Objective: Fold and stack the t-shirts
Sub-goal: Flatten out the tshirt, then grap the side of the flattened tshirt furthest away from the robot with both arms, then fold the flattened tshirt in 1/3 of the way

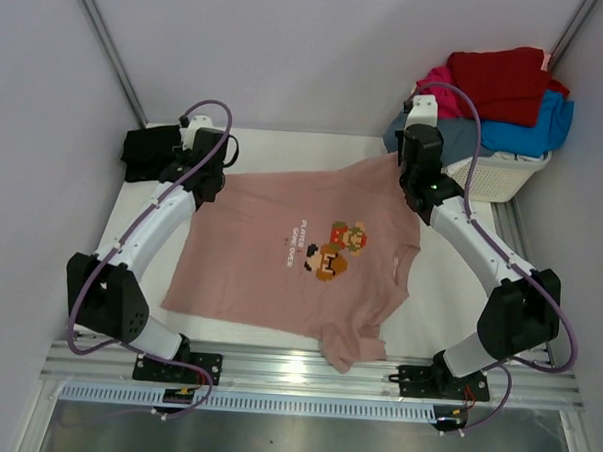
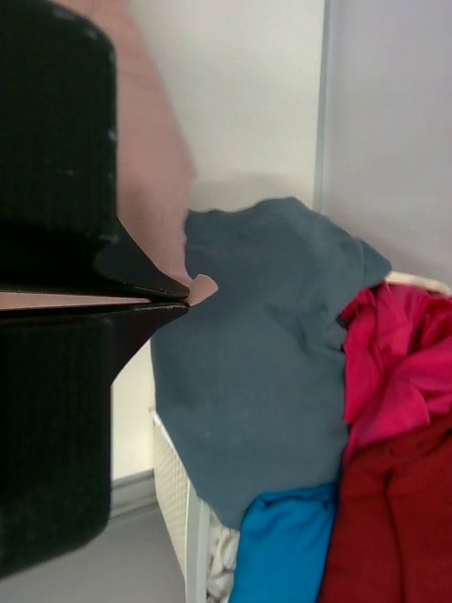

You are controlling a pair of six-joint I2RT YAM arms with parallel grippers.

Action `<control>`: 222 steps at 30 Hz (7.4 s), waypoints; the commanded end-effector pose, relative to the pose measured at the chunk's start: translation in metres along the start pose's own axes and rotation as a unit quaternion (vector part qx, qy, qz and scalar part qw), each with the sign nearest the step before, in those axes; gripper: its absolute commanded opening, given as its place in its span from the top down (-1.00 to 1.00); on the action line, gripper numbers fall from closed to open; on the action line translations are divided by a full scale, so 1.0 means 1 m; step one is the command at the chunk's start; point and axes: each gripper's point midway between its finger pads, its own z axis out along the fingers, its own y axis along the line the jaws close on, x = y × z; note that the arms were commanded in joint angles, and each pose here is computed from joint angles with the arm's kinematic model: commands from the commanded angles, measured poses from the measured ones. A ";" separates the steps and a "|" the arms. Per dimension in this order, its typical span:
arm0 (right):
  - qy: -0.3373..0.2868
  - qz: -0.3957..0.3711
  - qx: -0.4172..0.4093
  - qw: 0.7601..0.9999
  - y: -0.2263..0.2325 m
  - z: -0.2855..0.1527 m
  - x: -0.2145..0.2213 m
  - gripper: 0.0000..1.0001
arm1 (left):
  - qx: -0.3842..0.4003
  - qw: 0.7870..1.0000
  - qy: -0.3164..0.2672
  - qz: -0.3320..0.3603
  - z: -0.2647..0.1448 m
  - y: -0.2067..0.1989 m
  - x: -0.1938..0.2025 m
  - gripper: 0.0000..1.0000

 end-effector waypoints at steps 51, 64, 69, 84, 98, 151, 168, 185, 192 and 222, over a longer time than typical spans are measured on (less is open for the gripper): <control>0.009 0.093 0.018 0.995 -0.013 -0.034 0.011 1.00 | -0.037 0.992 -0.075 -0.097 -0.037 0.045 -0.003 0.99; 0.019 0.101 0.015 0.995 0.011 0.069 -0.011 1.00 | -0.086 0.994 -0.018 -0.068 0.047 0.012 -0.052 0.99; 0.018 0.099 -0.001 0.995 0.020 0.083 -0.003 1.00 | -0.088 0.993 -0.039 -0.066 0.058 0.010 -0.060 0.99; -0.024 0.128 -0.015 0.991 0.021 0.145 -0.042 1.00 | -0.117 0.987 -0.076 -0.083 0.094 0.041 -0.097 0.99; -0.010 0.172 -0.042 0.984 0.013 0.194 -0.019 1.00 | -0.168 0.981 -0.086 -0.043 0.119 0.056 -0.114 0.99; 0.139 0.103 -0.053 0.984 0.059 0.009 0.163 1.00 | -0.095 0.987 0.075 -0.104 0.029 0.043 0.098 0.99; 0.174 0.105 -0.052 0.978 0.075 0.001 0.201 1.00 | -0.089 0.968 0.149 -0.181 0.035 0.041 0.147 0.99; 0.163 0.107 -0.078 0.978 0.087 -0.010 0.185 1.00 | -0.018 0.984 0.005 -0.176 0.063 0.022 0.017 0.99; 0.164 0.082 -0.075 0.980 0.085 -0.019 0.191 1.00 | 0.033 0.975 -0.164 -0.146 0.061 0.018 -0.116 0.99; 0.181 0.089 -0.069 0.977 0.096 -0.007 0.201 1.00 | 0.014 0.969 0.145 -0.201 0.086 0.024 0.096 0.99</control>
